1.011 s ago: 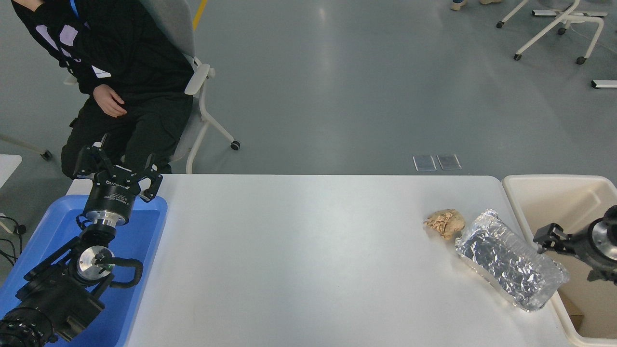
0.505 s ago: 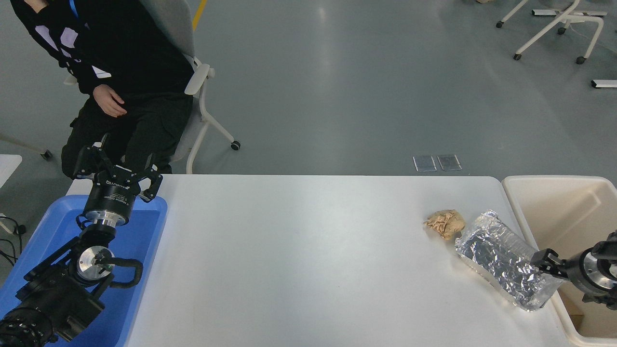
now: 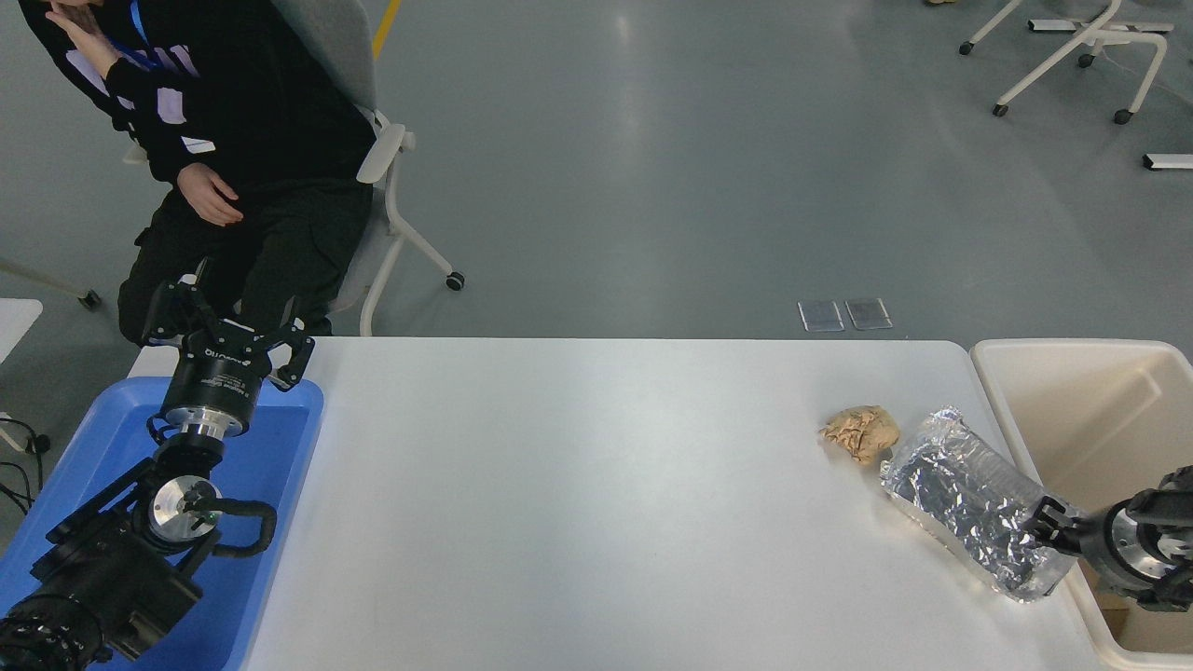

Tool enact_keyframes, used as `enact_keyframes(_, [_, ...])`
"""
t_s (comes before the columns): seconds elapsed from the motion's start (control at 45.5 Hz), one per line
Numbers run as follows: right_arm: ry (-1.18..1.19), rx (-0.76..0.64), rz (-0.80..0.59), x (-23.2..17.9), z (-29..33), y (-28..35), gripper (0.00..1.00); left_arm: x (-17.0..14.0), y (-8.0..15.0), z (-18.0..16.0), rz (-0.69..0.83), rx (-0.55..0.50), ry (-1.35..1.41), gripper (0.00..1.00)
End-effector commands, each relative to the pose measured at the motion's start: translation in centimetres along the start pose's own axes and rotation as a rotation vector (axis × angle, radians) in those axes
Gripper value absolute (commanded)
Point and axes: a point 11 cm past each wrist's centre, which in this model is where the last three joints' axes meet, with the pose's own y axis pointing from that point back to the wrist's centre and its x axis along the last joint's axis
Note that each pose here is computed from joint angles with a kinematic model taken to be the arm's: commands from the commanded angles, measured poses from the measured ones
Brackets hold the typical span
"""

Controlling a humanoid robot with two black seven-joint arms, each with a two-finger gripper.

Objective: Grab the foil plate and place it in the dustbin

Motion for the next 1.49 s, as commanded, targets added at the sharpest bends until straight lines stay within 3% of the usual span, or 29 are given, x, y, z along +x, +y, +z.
enact_keyframes(0.0, [-0.024,0.006,-0.009,-0.9,0.2,-0.7,0.53,0.0,0.0,0.0,0.001,0.0,0.0,0.99])
enact_keyframes(0.11, [-0.04,0.021,-0.016,-1.2,-0.2,-0.8,0.52,0.0,0.0,0.0,-0.001,0.0,0.0,0.99])
enact_keyframes(0.264, [-0.07,0.025,-0.024,-1.4,-0.3,-0.8,0.31,0.0,0.0,0.0,-0.001,0.0,0.0,0.99])
enact_keyframes(0.418, [-0.115,0.029,-0.031,-1.5,-0.3,-0.8,0.25,0.0,0.0,0.0,0.001,0.0,0.0,0.99])
enact_keyframes(0.505, [-0.122,0.031,-0.035,-1.5,-0.3,-0.8,0.12,0.0,0.0,0.0,-0.001,0.0,0.0,0.99])
enact_keyframes(0.681, [-0.123,0.037,-0.027,-1.0,-0.5,-0.6,0.09,0.0,0.0,0.0,-0.001,0.0,0.0,0.99])
enact_keyframes(0.747, [-0.121,0.039,-0.036,-1.2,-0.6,-0.6,0.0,0.0,0.0,0.0,0.001,0.0,0.0,0.99])
enact_keyframes(1.011, [-0.137,0.044,-0.054,-0.6,-0.2,0.2,0.0,0.0,0.0,0.0,-0.001,0.0,0.0,0.99])
enact_keyframes(1.231, [-0.157,0.074,-0.146,0.4,0.1,2.6,0.0,0.0,0.0,0.0,-0.001,0.0,0.0,0.99])
enact_keyframes(1.473, [-0.152,0.173,-0.28,4.6,-0.8,8.6,0.0,0.0,0.0,0.0,-0.001,0.0,0.0,0.99])
